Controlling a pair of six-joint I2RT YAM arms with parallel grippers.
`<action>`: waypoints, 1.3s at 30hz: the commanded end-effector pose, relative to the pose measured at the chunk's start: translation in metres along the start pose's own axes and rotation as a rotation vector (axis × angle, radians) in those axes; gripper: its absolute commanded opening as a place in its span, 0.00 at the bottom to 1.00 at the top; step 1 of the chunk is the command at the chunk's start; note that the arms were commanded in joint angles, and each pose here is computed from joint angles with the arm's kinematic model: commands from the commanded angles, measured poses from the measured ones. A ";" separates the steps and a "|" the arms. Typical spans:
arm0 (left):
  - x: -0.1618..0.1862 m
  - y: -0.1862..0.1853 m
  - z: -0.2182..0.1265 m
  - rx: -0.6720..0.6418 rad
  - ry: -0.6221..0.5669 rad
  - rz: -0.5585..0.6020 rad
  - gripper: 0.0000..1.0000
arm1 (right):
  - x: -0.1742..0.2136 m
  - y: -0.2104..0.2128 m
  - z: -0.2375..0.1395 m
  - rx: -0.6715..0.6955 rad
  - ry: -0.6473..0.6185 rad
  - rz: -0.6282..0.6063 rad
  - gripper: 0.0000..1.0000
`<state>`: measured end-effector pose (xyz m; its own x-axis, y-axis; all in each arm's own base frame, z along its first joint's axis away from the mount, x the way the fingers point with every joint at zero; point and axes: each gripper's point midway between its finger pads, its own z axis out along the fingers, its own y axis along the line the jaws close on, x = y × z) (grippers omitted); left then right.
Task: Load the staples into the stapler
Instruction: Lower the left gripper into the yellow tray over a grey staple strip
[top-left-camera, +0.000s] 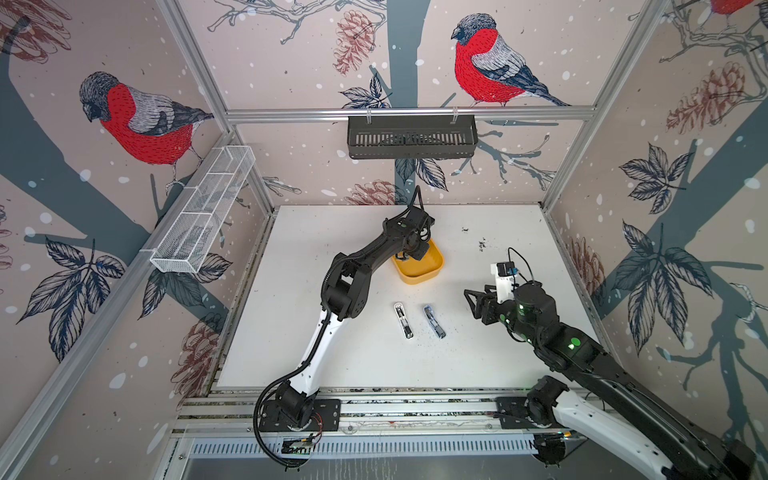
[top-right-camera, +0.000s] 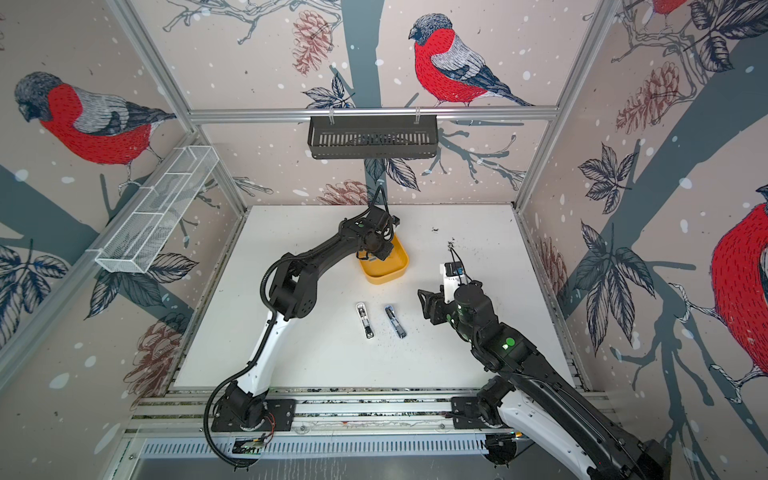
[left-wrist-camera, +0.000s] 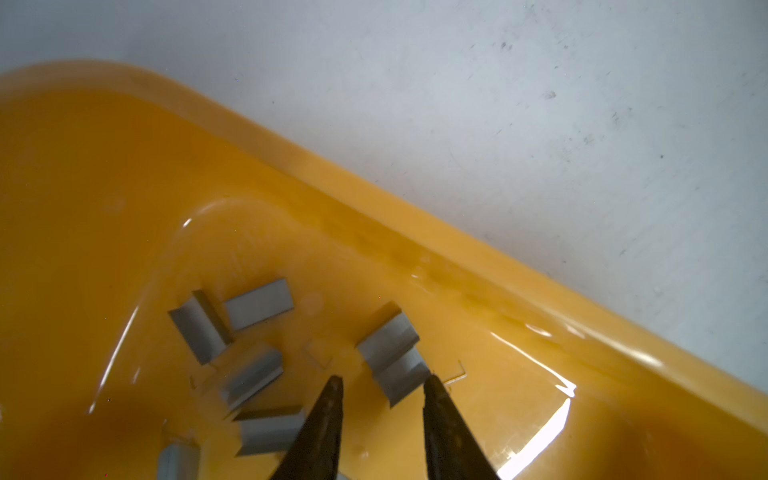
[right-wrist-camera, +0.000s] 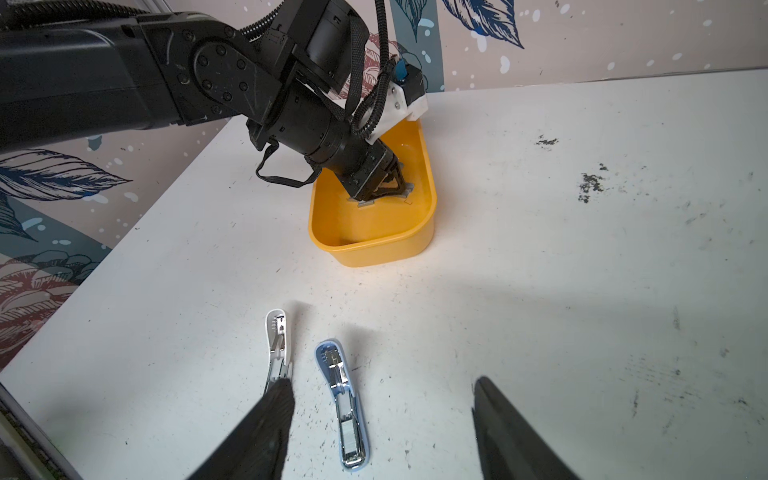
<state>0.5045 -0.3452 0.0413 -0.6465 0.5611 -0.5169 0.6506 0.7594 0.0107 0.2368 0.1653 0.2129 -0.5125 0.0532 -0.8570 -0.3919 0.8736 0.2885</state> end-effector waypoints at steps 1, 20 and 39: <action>0.004 -0.003 0.004 0.020 0.013 -0.002 0.35 | -0.007 -0.001 0.000 0.009 -0.031 0.001 0.69; 0.004 -0.003 0.011 0.021 0.008 -0.023 0.13 | -0.003 -0.006 -0.002 0.030 -0.028 -0.008 0.69; -0.017 0.005 -0.012 -0.014 -0.041 -0.027 0.16 | -0.002 -0.006 -0.001 0.026 -0.028 -0.007 0.69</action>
<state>0.5140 -0.3505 0.0543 -0.6432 0.5268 -0.5557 0.6321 0.7749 0.0030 0.2374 0.1592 0.2077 -0.5089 0.0551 -0.8591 -0.3703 0.8869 0.2763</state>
